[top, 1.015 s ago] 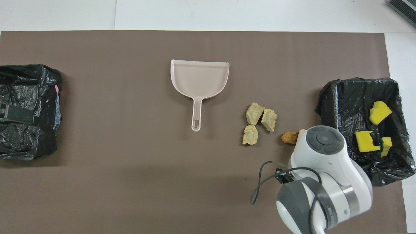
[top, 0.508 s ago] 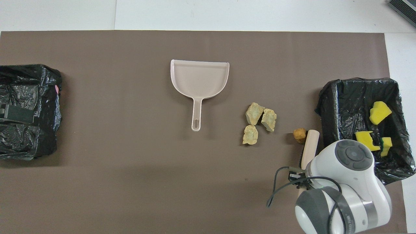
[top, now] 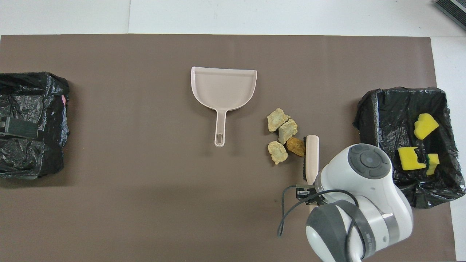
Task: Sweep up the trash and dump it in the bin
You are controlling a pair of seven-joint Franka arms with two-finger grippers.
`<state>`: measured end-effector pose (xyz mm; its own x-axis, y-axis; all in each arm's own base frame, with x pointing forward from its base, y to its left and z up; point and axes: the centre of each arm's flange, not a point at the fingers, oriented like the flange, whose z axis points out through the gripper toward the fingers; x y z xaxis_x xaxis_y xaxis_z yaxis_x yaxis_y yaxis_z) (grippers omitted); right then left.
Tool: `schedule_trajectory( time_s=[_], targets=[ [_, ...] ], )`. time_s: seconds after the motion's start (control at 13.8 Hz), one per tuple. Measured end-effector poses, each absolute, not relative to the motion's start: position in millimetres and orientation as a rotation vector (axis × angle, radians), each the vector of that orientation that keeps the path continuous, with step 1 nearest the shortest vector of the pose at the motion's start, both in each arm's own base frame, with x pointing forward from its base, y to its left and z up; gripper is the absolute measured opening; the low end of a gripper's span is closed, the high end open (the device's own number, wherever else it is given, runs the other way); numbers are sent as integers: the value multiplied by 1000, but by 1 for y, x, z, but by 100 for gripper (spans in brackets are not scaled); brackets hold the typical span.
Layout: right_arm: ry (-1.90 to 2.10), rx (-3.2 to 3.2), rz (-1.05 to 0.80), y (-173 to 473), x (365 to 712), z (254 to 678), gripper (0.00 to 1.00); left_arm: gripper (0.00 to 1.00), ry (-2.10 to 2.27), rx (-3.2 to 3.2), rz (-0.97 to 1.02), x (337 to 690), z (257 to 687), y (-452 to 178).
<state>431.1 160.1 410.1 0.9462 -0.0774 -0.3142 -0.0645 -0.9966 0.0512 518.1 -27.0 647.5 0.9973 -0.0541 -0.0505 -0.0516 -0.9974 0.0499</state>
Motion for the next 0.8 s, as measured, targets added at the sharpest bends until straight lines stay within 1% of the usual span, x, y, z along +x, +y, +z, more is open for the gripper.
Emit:
schedule_trajectory(
  time_s=[0.29,0.44,0.58,0.65,0.8],
  targets=[
    [53,2997,-449,129,446,419,26,100,-213,3092,-64,510,653,-79],
    [145,2991,-466,101,452,416,26,100,-184,3081,1,512,655,-97],
    [203,2989,-459,74,458,409,26,100,-125,3062,94,522,638,-133],
    [221,2994,-444,64,460,405,26,100,-101,3051,119,528,621,-159],
    [240,3001,-423,50,462,398,26,100,-105,3029,101,538,581,-209]
  ],
)
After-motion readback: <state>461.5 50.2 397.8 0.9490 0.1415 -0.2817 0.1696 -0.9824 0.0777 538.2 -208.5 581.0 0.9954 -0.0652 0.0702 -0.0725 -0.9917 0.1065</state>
